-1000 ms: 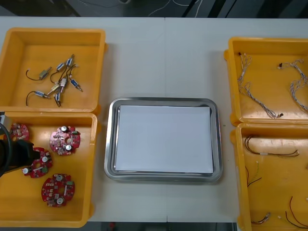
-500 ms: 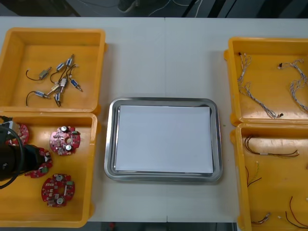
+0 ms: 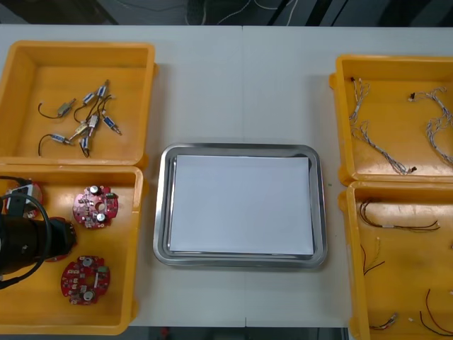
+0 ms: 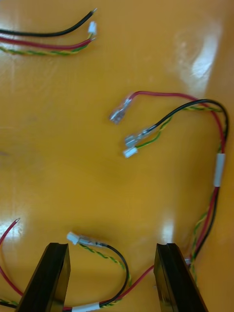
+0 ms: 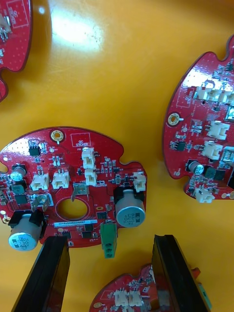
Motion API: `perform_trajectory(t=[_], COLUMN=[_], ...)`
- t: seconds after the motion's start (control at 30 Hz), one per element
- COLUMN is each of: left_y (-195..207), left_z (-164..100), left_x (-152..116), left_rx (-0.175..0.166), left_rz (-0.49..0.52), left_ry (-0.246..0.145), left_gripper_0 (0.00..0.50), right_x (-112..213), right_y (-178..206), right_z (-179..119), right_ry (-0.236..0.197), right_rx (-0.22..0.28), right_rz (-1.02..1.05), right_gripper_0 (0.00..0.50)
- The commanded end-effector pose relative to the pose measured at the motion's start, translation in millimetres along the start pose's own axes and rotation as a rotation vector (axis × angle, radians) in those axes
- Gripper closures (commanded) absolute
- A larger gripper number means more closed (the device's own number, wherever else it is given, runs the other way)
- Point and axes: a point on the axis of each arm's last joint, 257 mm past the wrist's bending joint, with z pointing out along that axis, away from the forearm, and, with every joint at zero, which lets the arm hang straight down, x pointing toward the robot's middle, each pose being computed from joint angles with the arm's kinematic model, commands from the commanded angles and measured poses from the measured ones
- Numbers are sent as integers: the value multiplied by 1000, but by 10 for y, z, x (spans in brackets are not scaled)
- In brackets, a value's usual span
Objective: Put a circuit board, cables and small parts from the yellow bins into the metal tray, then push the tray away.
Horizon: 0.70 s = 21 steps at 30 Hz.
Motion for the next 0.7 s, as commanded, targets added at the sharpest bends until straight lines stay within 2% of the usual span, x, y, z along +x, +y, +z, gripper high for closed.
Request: perform_trajectory(t=[0.03, 0.23, 0.7], left_y=[16, -8, -17], left_z=[88, 160, 228], left_x=[182, 245, 331], left_rx=[1, -2, -6], left_rz=[-87, -80, -68], left_ry=[20, 24, 16], left_gripper_0=[0, 0, 0], right_x=[150, 104, 122], right_y=[189, 282, 201], right_z=[77, 124, 144], right_ry=[17, 10, 16], right_rx=[-42, -58, -24], right_rz=[-80, -214, -293], right_gripper_0=[0, 0, 0])
